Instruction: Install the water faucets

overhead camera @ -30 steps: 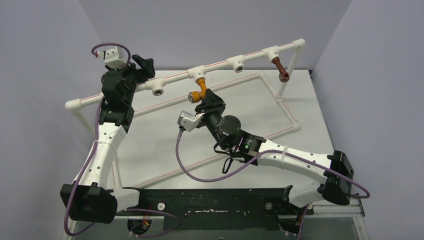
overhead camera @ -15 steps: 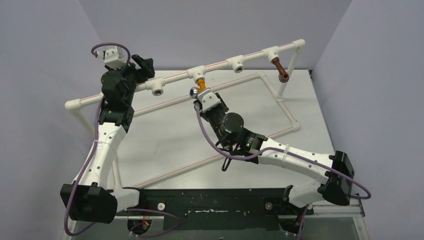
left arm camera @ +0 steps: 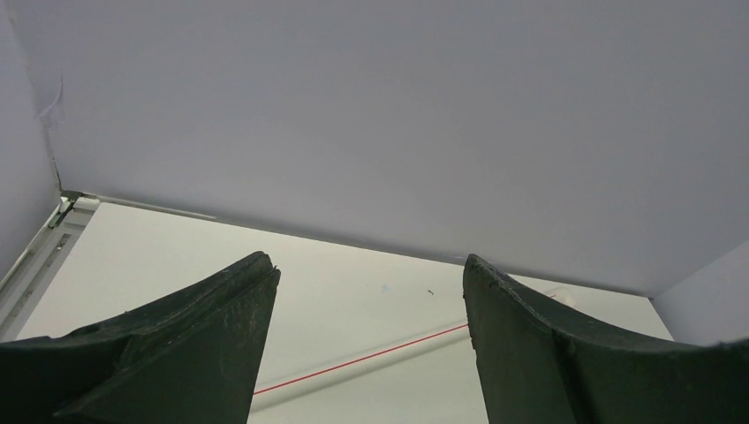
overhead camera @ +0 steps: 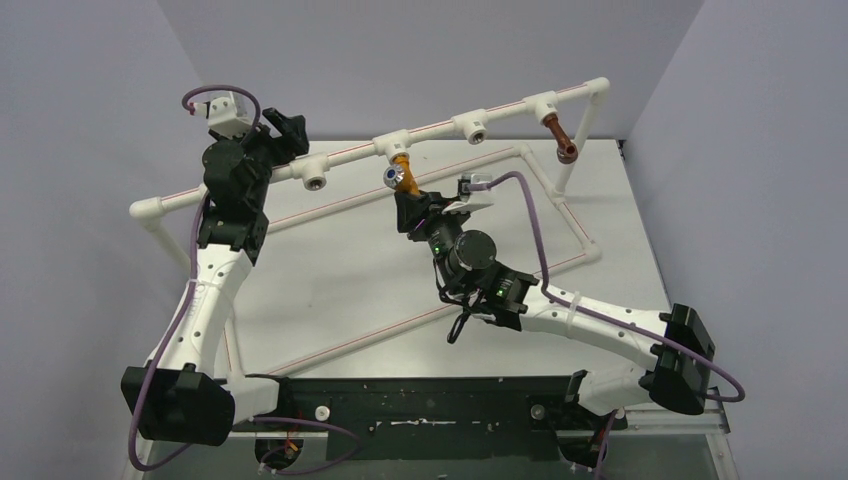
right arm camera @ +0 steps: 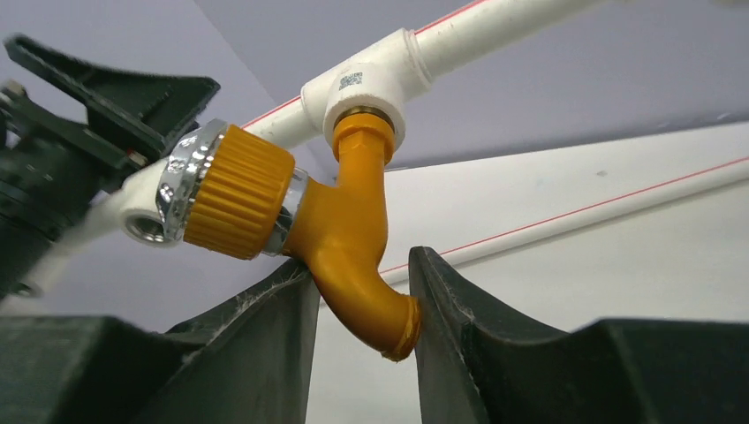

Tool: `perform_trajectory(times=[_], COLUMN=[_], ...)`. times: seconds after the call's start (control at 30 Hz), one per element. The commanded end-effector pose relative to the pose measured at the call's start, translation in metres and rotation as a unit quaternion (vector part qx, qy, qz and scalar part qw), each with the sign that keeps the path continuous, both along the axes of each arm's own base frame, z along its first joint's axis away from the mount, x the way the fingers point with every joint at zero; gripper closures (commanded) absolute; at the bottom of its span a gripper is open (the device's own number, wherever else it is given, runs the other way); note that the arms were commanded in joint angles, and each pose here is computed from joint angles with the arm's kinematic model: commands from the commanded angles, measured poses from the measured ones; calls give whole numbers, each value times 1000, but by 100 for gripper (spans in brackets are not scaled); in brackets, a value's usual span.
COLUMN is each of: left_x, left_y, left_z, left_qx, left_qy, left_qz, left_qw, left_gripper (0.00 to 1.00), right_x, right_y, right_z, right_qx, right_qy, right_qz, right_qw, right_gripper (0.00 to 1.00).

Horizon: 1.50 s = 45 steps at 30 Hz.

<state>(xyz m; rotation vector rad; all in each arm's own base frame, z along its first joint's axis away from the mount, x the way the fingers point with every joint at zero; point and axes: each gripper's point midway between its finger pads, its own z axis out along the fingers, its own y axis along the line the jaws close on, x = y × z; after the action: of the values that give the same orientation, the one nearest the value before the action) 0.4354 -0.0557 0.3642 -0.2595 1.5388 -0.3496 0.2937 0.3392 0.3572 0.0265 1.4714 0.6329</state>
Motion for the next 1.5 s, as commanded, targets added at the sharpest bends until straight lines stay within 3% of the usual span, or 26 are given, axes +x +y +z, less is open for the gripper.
perform_trajectory(times=[0.0, 0.1, 0.27, 0.33, 0.5, 0.7, 1.03, 1.23, 1.37, 1.47], left_x=[-76, -77, -77, -77, -77, -77, -76, -76, -77, -76], left_y=[-50, -51, -51, -51, -51, -50, -49, -50, -50, -50], left_z=[-237, -237, -235, -234, -235, -236, -237, -237, -237, -237], left_qx=[44, 45, 47, 47, 47, 49, 51, 49, 50, 49], left_qy=[389, 389, 386, 385, 387, 389, 389, 390, 390, 390], left_qz=[-126, -126, -126, -126, -126, -122, -121, -123, -124, -123], left_qw=[911, 911, 913, 913, 912, 912, 912, 911, 911, 911], left_gripper=[26, 26, 26, 26, 26, 26, 26, 26, 26, 26], right_x=[-4, -6, -11, -16, -29, -36, -49, -58, -57, -58], right_y=[8, 9, 10, 7, 2, -17, -62, -82, -85, -80], right_z=[48, 52, 56, 55, 50, 27, 29, 51, 57, 59], right_qx=[335, 347, 291, 274, 193, 102, -39, -111, -199, -287], right_qy=[56, 58, 46, 40, 29, 45, 9, -56, -110, -172], right_qz=[58, 69, 76, 81, 105, 97, 81, 82, 84, 97], right_qw=[939, 934, 952, 957, 975, 989, 996, 989, 970, 937], right_gripper=[100, 100, 97, 87, 45, 27, 19, 19, 19, 18])
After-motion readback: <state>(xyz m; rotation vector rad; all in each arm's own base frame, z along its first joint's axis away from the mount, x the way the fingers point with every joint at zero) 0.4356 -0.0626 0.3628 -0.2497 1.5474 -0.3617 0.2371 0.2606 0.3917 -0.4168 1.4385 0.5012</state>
